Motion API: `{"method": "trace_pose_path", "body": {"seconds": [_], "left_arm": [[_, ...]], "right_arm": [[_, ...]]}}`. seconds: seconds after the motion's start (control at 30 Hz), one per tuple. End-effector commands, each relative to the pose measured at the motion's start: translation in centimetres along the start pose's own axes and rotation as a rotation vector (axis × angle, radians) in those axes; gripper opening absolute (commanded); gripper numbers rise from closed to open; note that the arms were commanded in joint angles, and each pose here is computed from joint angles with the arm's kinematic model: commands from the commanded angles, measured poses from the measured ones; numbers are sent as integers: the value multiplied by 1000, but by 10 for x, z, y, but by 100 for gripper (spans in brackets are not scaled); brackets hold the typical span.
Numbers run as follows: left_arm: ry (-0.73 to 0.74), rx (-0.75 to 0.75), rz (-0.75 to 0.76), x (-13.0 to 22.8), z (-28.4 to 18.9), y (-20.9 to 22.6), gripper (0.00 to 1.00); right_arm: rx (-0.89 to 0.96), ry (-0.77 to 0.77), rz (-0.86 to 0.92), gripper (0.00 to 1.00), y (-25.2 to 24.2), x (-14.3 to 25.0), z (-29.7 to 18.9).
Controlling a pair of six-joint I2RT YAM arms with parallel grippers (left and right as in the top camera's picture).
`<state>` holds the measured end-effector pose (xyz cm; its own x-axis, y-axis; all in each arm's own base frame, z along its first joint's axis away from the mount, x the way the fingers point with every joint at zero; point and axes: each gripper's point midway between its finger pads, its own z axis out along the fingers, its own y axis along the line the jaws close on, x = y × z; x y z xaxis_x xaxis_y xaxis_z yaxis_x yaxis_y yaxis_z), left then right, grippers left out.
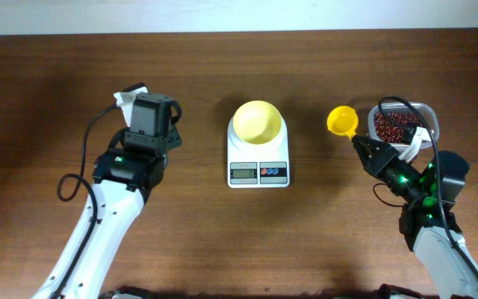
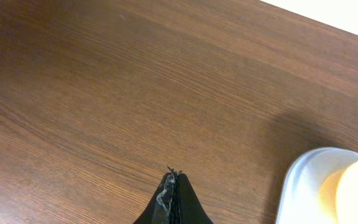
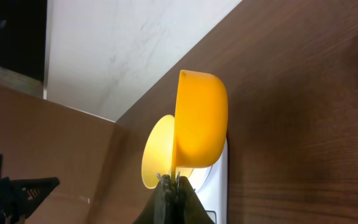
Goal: Scoop item into bowl and weigh 50g on scale
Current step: 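Withdraw left gripper from the scale to the left side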
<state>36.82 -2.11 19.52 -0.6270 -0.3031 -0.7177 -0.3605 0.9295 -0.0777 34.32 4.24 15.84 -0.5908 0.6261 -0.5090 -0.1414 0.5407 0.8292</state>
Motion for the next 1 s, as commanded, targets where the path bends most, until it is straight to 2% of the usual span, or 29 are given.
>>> {"method": "trace_pose_path", "body": {"seconds": [0.0,0.13,0.2,0.27,0.3,0.33,0.37,0.4,0.43,0.47,0.5,0.57,0.67,0.77,0.87,0.97], "left_arm": [[69,192,113,6,-4,-21,0],[171,459,301,22,-33,-58,8],[230,466,343,28,-46,-54,15],[285,456,409,27,-69,-46,16],[300,453,421,23,-82,-43,23],[306,453,437,20,-92,-41,32],[319,446,448,20,-98,-37,46],[331,439,449,22,-99,-35,91],[348,435,450,26,-98,-34,99],[347,435,450,26,-98,-34,99],[332,371,460,22,-94,-24,99],[373,405,448,31,-99,-27,99],[341,480,900,42,-102,-19,99],[328,565,1100,51,-108,-19,99],[286,724,1154,58,-120,-37,99],[287,731,1148,59,-121,-37,99]], "right_arm": [[-61,38,-27,4,12,2,0],[-141,113,-28,4,26,15,-3],[-151,122,-29,4,27,16,-3],[-151,121,-29,4,27,16,-3],[-151,121,-34,4,27,16,-3],[-151,121,-37,4,27,16,-3],[-152,120,-54,4,27,16,-3],[-152,119,-59,4,27,16,-3],[-153,120,-63,4,27,16,-3],[-153,120,-62,4,27,16,-3],[-156,122,-62,4,28,17,-3],[-155,122,-63,4,28,17,-3],[-157,123,-62,4,28,17,-3],[-157,124,-62,4,28,17,-3],[-158,124,-62,4,28,17,-3],[-158,124,-62,4,28,17,-3]]}}
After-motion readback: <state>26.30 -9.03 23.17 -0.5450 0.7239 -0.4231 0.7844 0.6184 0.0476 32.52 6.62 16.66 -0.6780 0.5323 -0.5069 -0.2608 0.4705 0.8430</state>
